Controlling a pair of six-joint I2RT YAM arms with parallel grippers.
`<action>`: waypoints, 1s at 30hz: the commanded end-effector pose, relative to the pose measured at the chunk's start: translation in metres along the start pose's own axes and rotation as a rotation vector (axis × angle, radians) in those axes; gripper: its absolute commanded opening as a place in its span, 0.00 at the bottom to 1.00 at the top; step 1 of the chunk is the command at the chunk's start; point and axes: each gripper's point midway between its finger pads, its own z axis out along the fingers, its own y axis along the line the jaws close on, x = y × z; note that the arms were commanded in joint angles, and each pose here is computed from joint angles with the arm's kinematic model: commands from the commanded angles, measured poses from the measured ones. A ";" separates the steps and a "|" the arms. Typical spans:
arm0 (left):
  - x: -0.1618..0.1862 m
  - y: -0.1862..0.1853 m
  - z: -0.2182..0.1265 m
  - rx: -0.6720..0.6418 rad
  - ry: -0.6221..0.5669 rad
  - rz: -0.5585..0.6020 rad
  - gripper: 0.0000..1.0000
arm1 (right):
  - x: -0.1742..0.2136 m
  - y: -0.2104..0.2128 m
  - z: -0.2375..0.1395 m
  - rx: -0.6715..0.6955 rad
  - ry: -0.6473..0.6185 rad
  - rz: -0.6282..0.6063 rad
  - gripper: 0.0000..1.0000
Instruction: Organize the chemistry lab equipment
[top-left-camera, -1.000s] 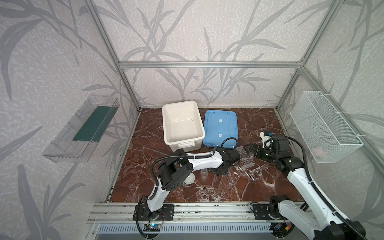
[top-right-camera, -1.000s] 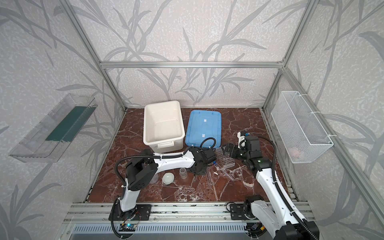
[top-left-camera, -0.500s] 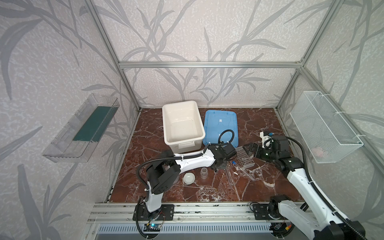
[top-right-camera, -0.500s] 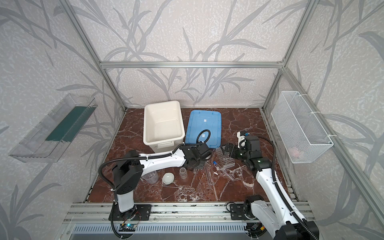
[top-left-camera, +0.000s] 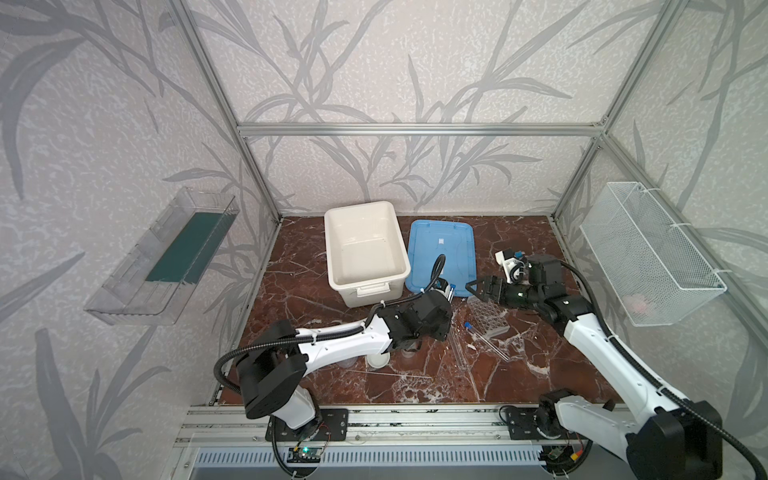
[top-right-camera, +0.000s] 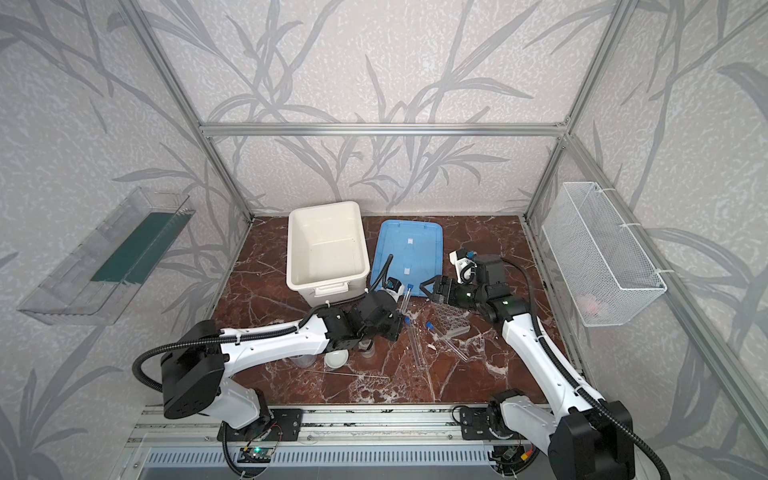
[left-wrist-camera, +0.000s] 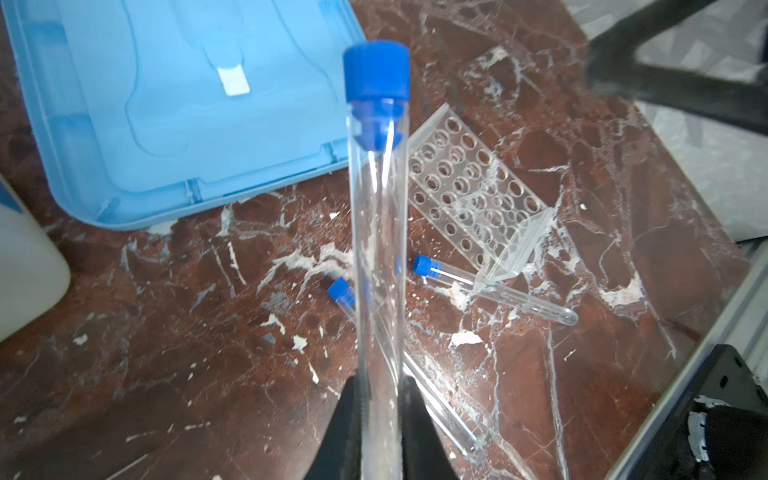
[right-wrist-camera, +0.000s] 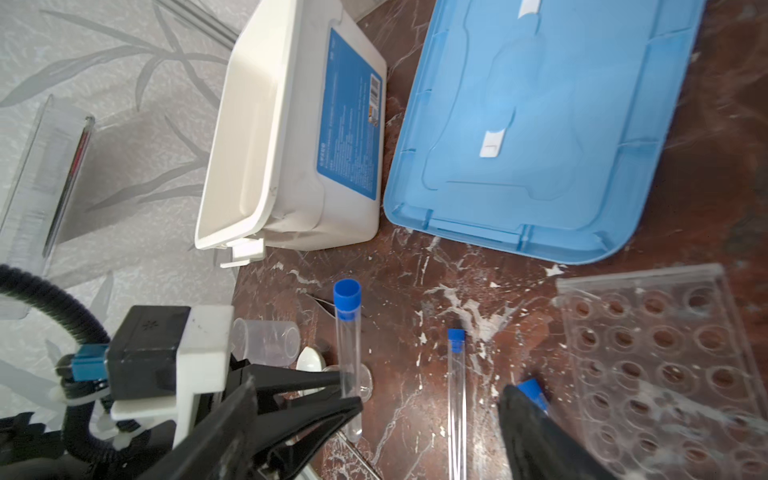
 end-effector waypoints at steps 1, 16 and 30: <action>-0.024 -0.016 -0.011 0.083 -0.107 0.032 0.16 | -0.002 0.014 0.014 -0.036 0.028 -0.032 0.81; -0.023 -0.022 -0.006 0.111 -0.096 0.032 0.16 | -0.004 0.017 0.037 -0.026 0.045 -0.061 0.42; -0.023 -0.024 0.001 0.106 -0.076 0.022 0.17 | 0.000 0.013 0.032 -0.007 0.040 -0.062 0.17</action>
